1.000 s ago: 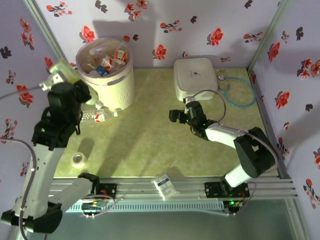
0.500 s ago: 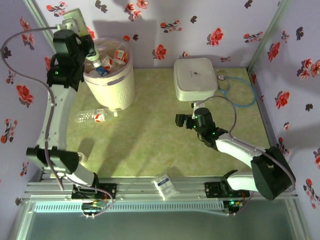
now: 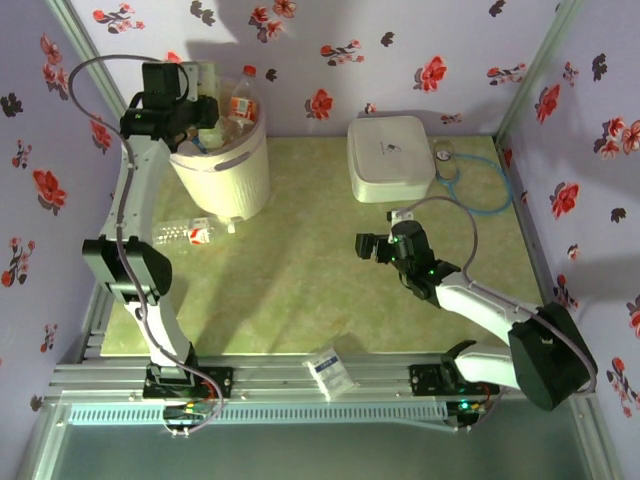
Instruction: Put the plastic bottles in the bin
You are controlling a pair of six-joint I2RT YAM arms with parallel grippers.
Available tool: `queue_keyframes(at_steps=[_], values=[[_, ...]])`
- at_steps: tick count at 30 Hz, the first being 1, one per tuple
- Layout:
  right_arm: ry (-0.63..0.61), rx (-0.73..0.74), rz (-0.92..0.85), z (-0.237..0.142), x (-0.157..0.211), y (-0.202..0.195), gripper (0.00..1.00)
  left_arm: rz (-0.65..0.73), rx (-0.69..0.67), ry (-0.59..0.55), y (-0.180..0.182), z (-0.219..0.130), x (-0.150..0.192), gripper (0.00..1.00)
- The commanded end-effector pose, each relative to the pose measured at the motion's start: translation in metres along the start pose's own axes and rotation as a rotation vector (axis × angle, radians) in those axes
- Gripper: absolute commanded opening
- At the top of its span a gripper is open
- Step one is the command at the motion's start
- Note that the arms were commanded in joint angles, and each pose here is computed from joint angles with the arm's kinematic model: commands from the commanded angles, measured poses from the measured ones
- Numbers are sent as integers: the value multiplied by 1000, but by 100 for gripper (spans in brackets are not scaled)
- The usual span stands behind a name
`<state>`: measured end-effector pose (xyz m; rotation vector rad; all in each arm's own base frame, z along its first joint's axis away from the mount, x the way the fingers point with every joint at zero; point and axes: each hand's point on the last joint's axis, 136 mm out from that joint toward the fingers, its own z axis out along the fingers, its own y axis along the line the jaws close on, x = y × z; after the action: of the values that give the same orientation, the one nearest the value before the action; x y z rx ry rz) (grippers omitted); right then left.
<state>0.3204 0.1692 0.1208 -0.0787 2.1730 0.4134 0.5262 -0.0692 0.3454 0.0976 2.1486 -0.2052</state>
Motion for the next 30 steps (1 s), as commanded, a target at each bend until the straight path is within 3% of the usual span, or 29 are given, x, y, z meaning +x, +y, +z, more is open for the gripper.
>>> queue_keyframes(at_steps=[1, 10, 18, 23, 28, 30], values=[[-2, 21, -8, 2, -3, -4, 99, 66, 52, 97, -3, 4, 25, 0], [4, 15, 11, 6, -1, -3, 99, 26, 152, 223, 3, 37, 72, 0], [11, 11, 13, 7, -1, -2, 99, 7, 194, 214, 1, 68, 95, 0], [14, 6, 8, 8, -2, 0, 99, 6, 199, 140, -1, 62, 79, 0], [16, -6, 13, 10, -2, 3, 99, -11, 204, 82, -7, 39, 51, 37], [20, -10, 19, 12, -1, 4, 99, -9, 203, 61, -8, 27, 39, 45]])
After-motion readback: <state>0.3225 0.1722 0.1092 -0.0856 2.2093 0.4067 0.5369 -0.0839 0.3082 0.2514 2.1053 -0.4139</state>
